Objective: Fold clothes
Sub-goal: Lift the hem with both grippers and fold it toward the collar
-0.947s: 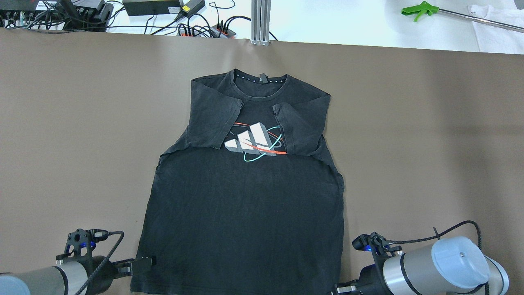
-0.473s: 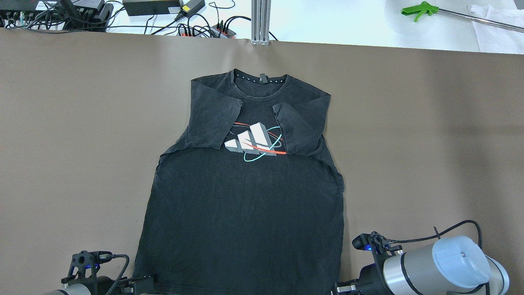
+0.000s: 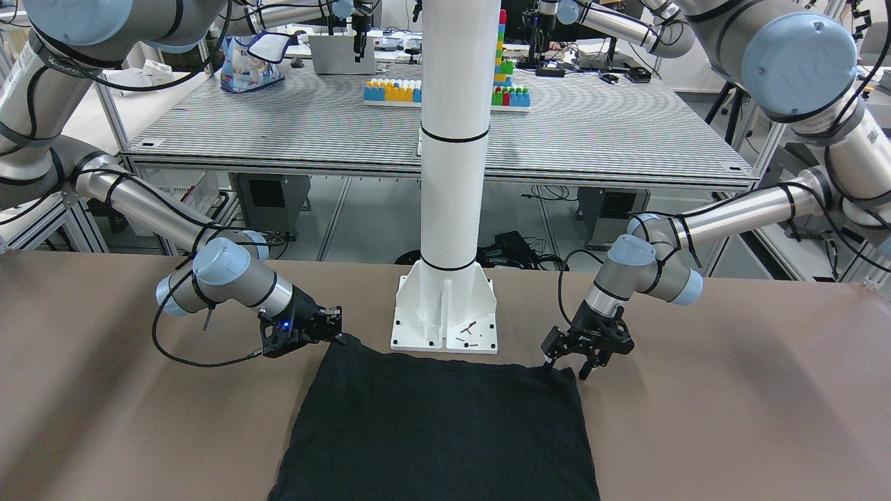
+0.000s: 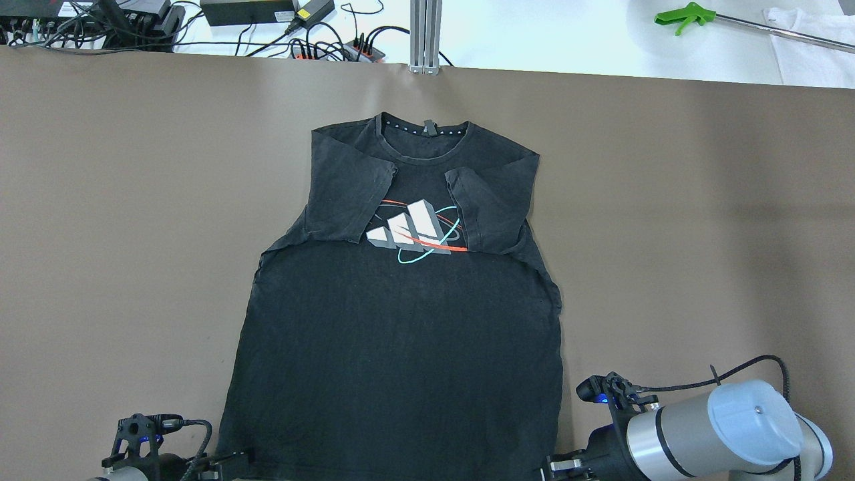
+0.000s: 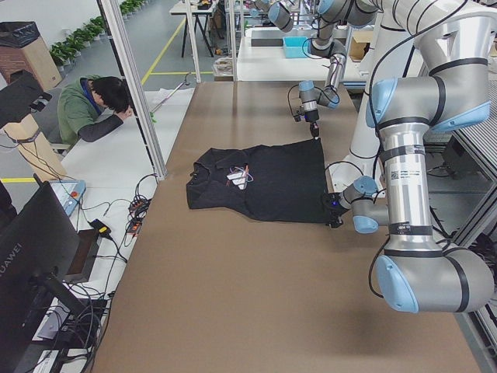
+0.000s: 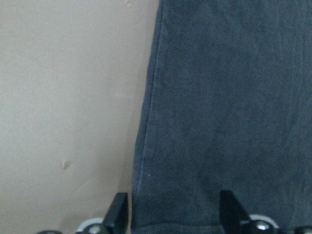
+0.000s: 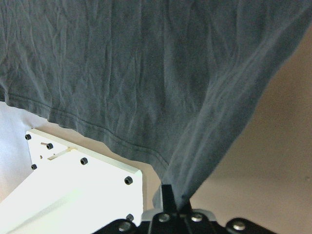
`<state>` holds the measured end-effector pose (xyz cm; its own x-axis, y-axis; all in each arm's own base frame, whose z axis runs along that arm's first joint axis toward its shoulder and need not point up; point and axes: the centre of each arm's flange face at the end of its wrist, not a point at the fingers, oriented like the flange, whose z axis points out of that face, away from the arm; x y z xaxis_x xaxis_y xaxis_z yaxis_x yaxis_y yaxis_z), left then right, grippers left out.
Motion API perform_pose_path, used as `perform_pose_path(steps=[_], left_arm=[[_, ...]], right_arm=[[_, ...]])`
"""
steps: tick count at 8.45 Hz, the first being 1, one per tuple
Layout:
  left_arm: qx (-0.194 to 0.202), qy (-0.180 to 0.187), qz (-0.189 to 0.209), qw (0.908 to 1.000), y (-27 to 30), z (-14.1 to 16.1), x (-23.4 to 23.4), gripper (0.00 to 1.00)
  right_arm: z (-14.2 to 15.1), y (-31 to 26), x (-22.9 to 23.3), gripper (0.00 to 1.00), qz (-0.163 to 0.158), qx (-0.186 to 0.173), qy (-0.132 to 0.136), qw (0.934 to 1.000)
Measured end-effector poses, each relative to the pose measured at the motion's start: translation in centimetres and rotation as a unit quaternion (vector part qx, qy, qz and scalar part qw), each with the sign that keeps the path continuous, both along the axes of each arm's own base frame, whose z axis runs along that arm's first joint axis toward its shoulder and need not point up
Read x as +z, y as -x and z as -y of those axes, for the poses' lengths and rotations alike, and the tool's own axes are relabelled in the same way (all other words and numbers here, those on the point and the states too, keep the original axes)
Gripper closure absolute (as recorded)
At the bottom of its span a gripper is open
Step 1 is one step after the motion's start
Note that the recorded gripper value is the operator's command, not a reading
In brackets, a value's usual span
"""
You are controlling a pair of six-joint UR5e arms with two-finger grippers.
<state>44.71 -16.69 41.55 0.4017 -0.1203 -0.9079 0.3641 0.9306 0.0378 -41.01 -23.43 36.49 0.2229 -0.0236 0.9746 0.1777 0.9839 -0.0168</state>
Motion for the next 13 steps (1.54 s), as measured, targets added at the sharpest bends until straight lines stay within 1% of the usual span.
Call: perform_pose_path(steps=[4,6,7,8,9,10,12,13], left_arm=[[0.003,0.003,-0.006,1.0,0.2,0.0,-0.5,1.0],[0.013,0.007,-0.026,0.9996,1.4,-0.1,-2.5,1.0],[0.027,0.009,-0.039,0.9989,3.1,-0.2,-4.0,1.0],[0.045,0.011,-0.059,0.9972,5.4,-0.4,-6.0,1.0],[0.063,0.011,-0.089,0.9939,7.2,-0.6,-8.2,1.0],[0.081,0.011,-0.123,0.989,8.7,-0.8,-10.3,1.0],[0.136,0.013,-0.174,0.9753,10.7,-1.9,-12.9,1.0],[0.166,0.003,-0.187,0.9682,11.8,-2.4,-13.5,1.0]], right_arm=[[0.4,-0.8,-0.7,1.0,0.007,0.0,0.0,1.0],[1.4,-2.2,-1.3,1.0,0.015,-0.011,0.005,0.9998],[2.0,-3.5,-1.9,1.0,0.025,-0.021,0.008,0.9994],[2.6,-5.1,-2.6,1.0,0.043,-0.039,0.007,0.9983],[2.9,-7.0,-3.4,1.0,0.066,-0.06,0.005,0.996],[2.9,-9.0,-4.4,1.0,0.091,-0.082,0.01,0.9924],[1.5,-11.7,-5.6,1.0,0.138,-0.121,0.023,0.9827],[0.7,-12.8,-5.9,1.0,0.158,-0.14,0.028,0.977]])
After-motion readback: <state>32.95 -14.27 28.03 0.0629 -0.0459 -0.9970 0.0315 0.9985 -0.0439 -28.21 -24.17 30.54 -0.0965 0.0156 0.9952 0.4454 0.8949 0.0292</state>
